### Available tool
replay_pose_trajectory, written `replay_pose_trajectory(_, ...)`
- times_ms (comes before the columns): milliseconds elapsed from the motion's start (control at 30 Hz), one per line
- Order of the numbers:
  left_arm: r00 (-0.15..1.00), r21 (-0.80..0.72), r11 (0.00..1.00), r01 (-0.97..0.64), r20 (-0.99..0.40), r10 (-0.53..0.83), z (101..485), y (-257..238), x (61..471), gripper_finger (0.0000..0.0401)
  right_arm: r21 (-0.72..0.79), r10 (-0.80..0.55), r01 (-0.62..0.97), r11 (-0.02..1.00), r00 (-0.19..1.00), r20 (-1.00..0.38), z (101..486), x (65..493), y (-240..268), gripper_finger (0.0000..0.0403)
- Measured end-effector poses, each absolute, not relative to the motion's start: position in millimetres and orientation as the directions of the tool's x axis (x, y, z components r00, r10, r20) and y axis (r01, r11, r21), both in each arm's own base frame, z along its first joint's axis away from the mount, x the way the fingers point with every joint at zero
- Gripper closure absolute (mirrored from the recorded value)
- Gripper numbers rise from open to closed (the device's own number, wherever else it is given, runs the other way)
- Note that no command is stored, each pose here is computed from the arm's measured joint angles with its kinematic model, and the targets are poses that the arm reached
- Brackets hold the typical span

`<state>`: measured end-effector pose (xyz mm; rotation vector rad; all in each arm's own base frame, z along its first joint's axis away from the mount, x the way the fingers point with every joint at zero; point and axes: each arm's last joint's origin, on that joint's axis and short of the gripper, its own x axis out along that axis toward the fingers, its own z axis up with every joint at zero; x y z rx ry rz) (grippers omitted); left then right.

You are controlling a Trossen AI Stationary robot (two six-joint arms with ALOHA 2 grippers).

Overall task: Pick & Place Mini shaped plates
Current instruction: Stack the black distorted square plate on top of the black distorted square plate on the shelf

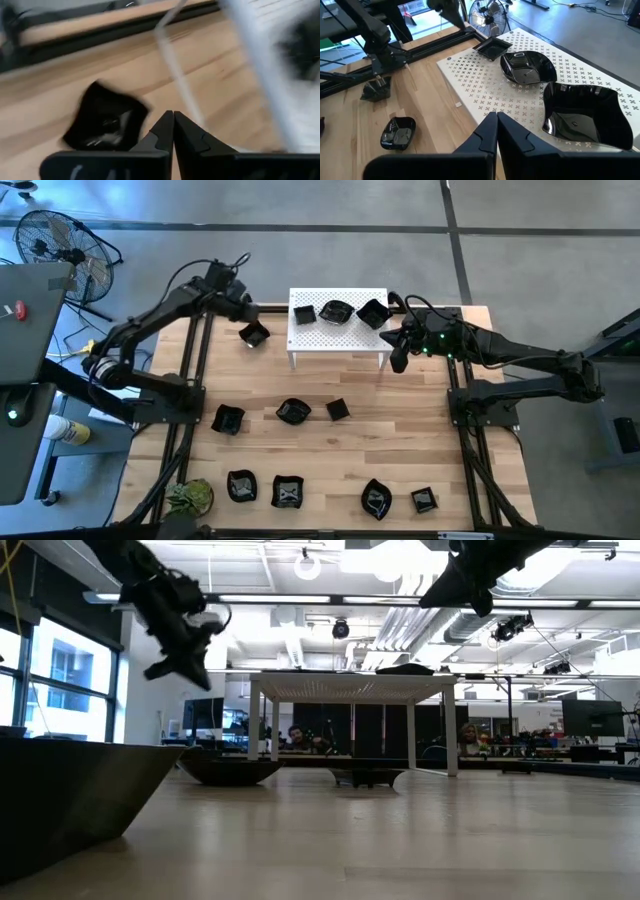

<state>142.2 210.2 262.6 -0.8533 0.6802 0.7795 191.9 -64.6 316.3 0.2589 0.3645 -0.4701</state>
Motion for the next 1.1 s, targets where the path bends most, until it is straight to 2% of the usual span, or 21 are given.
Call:
replay_pose_trajectory(100,0.452,-0.308,0.401,-0.863,-0.825,0.338,249,213,140,0.0396,0.158,-0.392,0.483,0.861,0.829,-0.398,316,192,-65,0.04)
replay_pose_trajectory(200,0.399,-0.259,0.398,-0.88,-0.857,0.325,237,220,142,0.0376,0.151,-0.392,0.481,0.864,0.829,-0.398,316,192,-65,0.0401)
replay_pose_trajectory(333,0.364,-0.237,0.406,-0.882,-0.891,0.27,219,232,150,0.032,0.141,-0.393,0.478,0.867,0.829,-0.398,316,192,-65,0.0397)
replay_pose_trajectory(433,0.295,-0.179,0.411,-0.894,-0.926,0.238,199,240,153,0.0274,0.142,-0.393,0.478,0.867,0.829,-0.397,316,192,-65,0.0397)
replay_pose_trajectory(533,0.212,-0.106,0.392,-0.914,-0.948,0.238,186,245,154,0.0246,0.147,-0.39,0.477,0.867,0.831,-0.396,317,192,-65,0.0401)
replay_pose_trajectory(667,0.161,-0.05,0.389,-0.92,-0.953,0.257,182,247,153,0.0237,0.168,-0.386,0.479,0.861,0.833,-0.395,317,192,-64,0.0399)
replay_pose_trajectory(867,0.16,-0.03,0.44,-0.898,-0.951,0.263,182,247,153,0.0236,0.176,-0.386,0.481,0.859,0.833,-0.395,317,192,-64,0.0398)
replay_pose_trajectory(1100,0.15,-0.022,0.424,-0.906,-0.95,0.272,182,250,150,0.0236,0.173,-0.387,0.48,0.86,0.835,-0.392,317,192,-64,0.0399)
